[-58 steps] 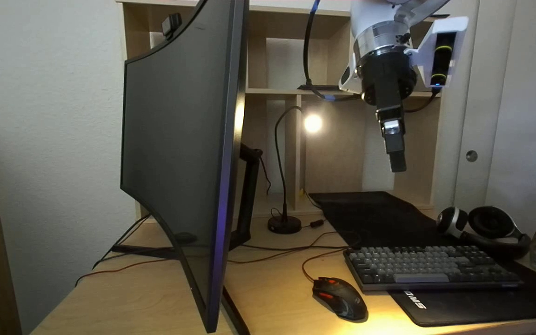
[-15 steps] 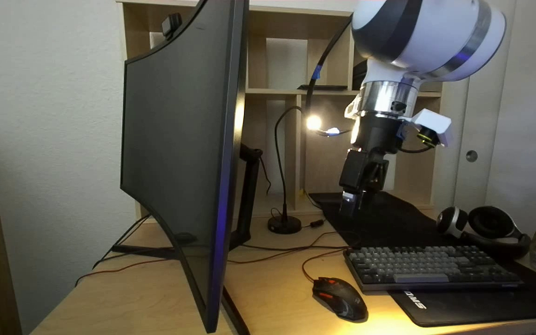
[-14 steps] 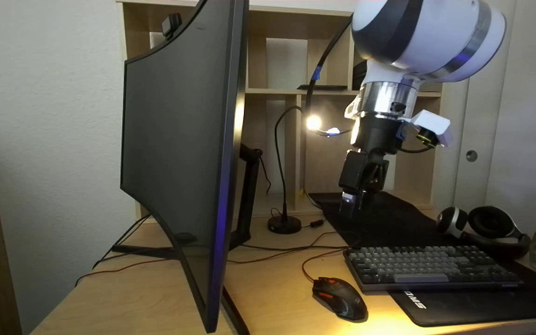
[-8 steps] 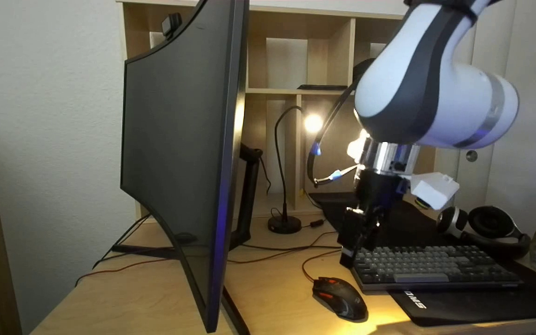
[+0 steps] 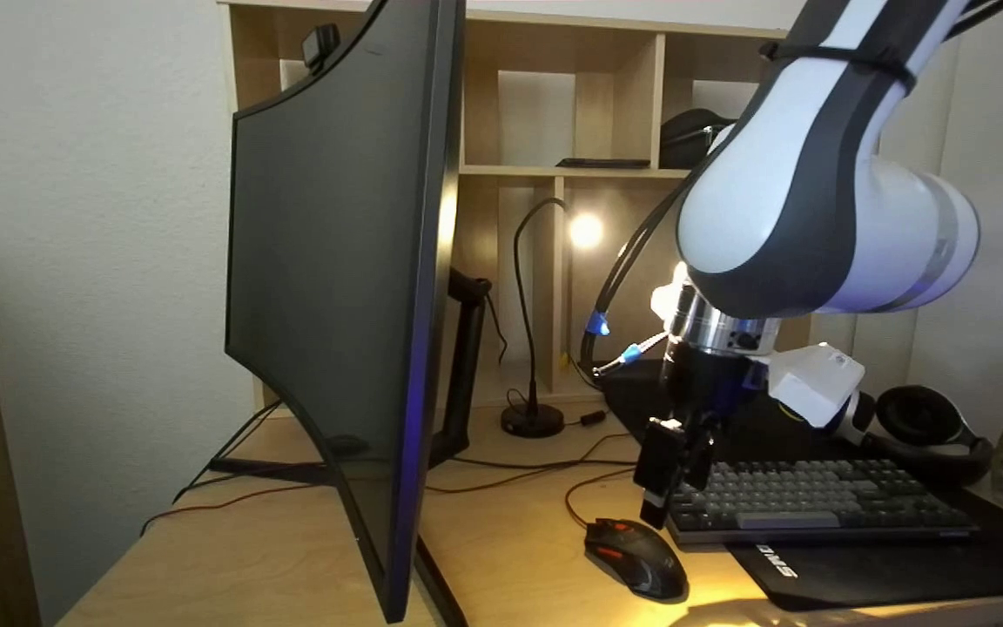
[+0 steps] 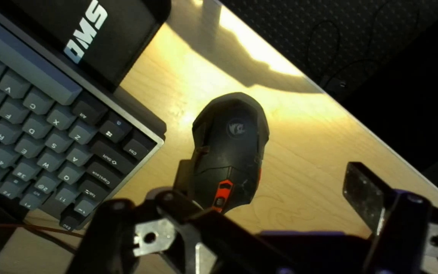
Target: Move the black mouse backwards
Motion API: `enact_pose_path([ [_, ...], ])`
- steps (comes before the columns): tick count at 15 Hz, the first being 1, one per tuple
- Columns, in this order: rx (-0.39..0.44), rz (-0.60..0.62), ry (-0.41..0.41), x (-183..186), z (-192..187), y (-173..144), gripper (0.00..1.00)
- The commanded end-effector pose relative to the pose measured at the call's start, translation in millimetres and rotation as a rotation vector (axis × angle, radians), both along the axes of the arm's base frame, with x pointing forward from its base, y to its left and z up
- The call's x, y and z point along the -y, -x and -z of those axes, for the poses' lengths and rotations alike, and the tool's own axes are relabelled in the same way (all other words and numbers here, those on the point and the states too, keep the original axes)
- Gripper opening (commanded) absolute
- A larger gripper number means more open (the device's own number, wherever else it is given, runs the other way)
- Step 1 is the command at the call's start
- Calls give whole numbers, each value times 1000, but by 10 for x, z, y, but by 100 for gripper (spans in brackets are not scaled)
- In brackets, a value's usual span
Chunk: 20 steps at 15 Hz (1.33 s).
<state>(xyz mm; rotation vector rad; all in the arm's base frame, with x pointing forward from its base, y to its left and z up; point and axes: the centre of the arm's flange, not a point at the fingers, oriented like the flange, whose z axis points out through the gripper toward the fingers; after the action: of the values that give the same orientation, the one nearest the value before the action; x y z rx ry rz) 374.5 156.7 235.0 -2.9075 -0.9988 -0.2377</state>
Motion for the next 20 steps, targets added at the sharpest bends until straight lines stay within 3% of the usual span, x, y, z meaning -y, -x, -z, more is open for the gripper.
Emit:
enact_pose_path([
  [1, 42, 8, 13, 2, -14, -16, 100],
  [8, 25, 17, 7, -15, -27, -21, 100],
  [9, -90, 25, 68, 16, -64, 41, 100],
  [12, -128, 37, 79, 18, -10, 81, 100],
  [17, -16, 49, 9, -25, -9, -3, 100],
  [18, -51, 50, 42, -10, -16, 14, 100],
  [20, -45, 52, 38, -14, -22, 6, 100],
])
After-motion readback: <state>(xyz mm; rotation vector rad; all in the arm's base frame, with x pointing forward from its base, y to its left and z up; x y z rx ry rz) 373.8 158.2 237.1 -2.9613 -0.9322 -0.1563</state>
